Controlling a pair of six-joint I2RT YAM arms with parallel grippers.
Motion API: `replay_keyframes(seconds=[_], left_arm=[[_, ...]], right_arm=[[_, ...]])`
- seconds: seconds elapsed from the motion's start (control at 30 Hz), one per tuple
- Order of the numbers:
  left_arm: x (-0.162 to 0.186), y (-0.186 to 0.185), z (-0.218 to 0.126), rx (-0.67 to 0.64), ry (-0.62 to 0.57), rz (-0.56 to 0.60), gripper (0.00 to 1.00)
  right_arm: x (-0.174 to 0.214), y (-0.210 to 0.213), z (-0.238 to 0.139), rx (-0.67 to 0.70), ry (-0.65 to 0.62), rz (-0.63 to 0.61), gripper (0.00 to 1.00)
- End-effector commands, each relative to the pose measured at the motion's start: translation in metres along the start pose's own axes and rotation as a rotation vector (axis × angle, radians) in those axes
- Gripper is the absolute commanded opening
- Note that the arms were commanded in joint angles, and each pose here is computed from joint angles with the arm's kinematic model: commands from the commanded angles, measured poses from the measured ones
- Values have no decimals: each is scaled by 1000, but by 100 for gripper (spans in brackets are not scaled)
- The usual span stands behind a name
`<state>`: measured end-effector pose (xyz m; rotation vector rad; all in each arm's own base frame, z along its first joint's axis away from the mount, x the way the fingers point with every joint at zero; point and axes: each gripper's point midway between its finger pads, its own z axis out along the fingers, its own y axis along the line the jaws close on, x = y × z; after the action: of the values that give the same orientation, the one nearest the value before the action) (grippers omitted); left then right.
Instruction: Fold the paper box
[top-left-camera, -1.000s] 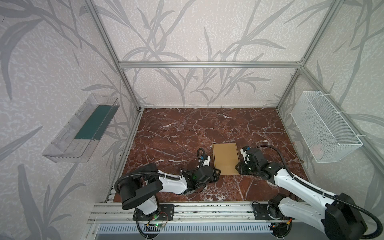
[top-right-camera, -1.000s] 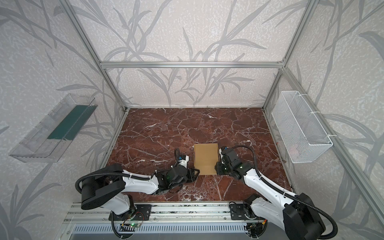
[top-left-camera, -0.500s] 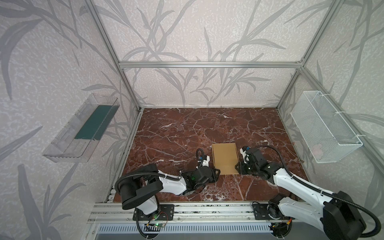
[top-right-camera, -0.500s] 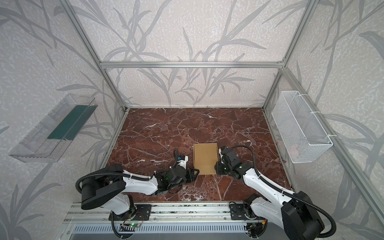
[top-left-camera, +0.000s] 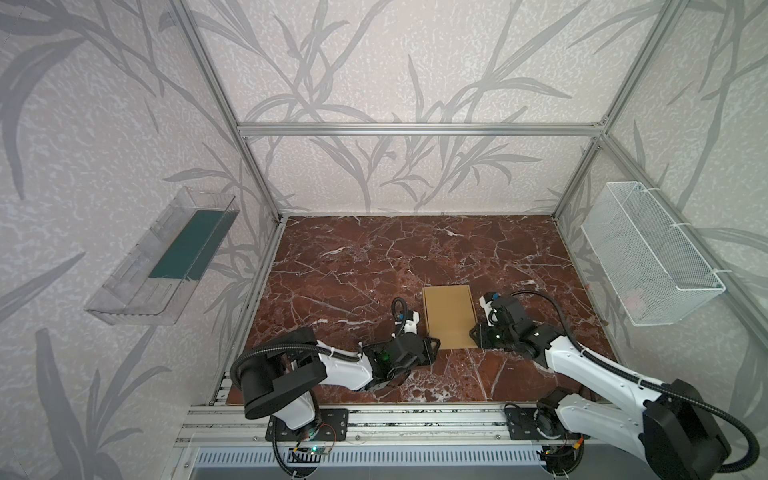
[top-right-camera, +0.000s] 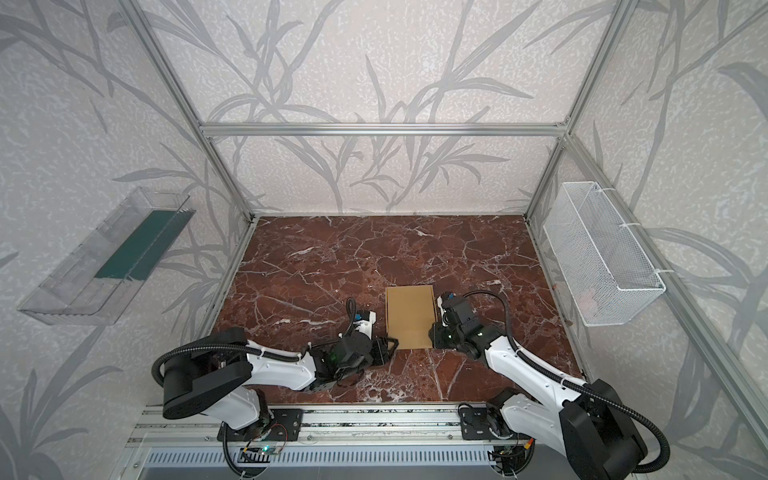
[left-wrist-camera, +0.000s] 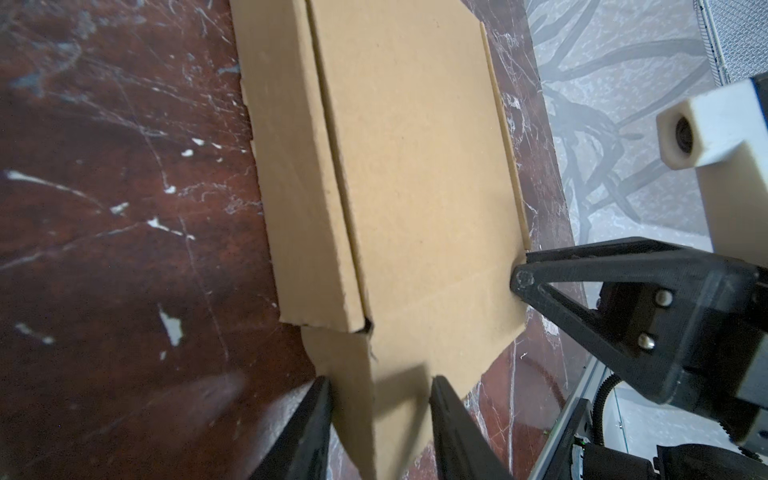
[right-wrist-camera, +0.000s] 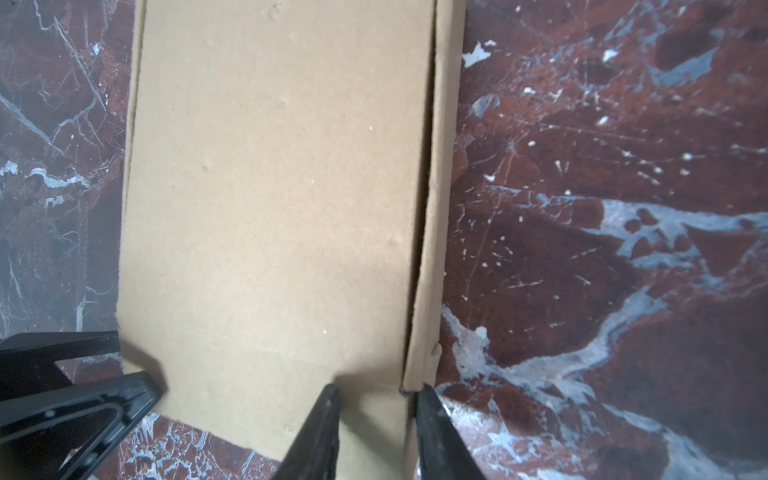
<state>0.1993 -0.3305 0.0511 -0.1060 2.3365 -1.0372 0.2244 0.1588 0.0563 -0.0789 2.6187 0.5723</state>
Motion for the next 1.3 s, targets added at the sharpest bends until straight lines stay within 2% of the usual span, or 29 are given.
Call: replay_keyframes(seconds=[0.0, 0.47, 0.9, 1.27], left_arm=[[-1, 2, 1, 6, -20, 3, 41], [1, 9, 4, 10, -32, 23, 41], [0, 21, 3, -39, -56, 118, 40], [3, 23, 6, -13, -75, 149, 40]], right_arm=[[5, -3, 5, -5, 13, 13, 32], [2, -1, 6, -17, 3, 14, 31], [2, 0, 8, -20, 8, 14, 30], [1, 0, 8, -22, 9, 13, 30]])
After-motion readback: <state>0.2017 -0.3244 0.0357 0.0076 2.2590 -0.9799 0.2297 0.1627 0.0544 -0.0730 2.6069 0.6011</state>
